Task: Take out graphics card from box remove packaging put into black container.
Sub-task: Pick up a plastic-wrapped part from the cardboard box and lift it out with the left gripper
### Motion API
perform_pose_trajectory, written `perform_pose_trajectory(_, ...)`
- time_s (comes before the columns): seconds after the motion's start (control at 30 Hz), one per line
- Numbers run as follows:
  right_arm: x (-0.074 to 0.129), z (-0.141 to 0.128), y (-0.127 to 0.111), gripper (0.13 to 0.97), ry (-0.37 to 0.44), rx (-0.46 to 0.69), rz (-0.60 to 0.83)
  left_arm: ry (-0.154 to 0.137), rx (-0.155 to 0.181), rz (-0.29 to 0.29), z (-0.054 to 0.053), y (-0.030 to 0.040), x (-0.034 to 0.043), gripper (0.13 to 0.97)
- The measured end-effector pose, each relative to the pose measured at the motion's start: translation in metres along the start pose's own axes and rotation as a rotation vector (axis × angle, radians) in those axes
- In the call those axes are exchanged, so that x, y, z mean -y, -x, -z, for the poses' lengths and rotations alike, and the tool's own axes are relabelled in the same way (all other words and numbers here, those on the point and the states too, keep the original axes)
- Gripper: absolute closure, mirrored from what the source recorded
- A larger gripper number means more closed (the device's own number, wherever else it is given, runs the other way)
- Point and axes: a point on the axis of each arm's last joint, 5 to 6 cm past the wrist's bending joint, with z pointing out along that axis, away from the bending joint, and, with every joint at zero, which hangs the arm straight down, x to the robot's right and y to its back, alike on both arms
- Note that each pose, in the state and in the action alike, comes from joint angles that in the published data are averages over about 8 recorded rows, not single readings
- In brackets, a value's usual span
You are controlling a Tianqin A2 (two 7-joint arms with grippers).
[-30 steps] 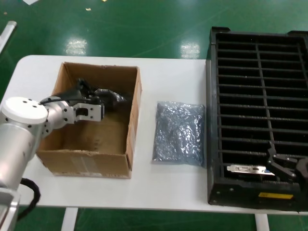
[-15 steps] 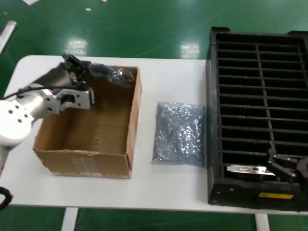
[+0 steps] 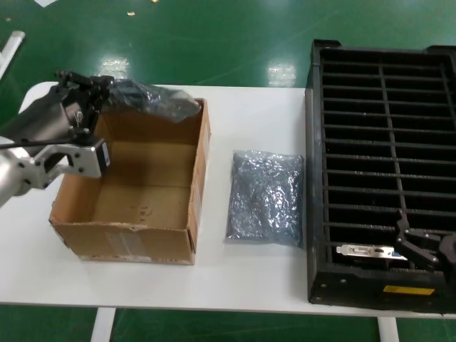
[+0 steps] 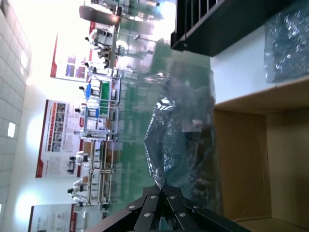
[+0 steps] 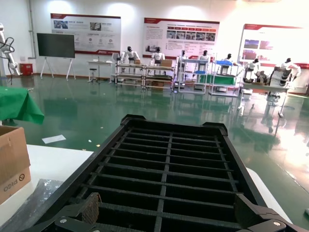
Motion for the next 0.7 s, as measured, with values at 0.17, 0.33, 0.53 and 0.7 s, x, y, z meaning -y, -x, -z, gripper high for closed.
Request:
perform_pose_trajectory(0.17,0.000,0.000,0.000,0.130,0.000,0.000,0.000,-0.042,-0.018,0.012,0.022,-0.0038,0.0104,0.959)
perform_pose_trajectory(0.33,0.000,0.000,0.000,0.130,0.000,0.000,0.000,-0.089,-0.067,0.035,0.035,-0.0171,0.0213,0.959)
perform_pose_trajectory(0.53,0.000,0.000,0.000,0.130,0.000,0.000,0.000,-0.128,-0.117,0.066,0.042,-0.0333,0.0307,0.959)
perform_pose_trajectory(0.7,0.000,0.000,0.000,0.130,0.000,0.000,0.000,-0.136,-0.127,0.075,0.044,-0.0368,0.0329,0.959)
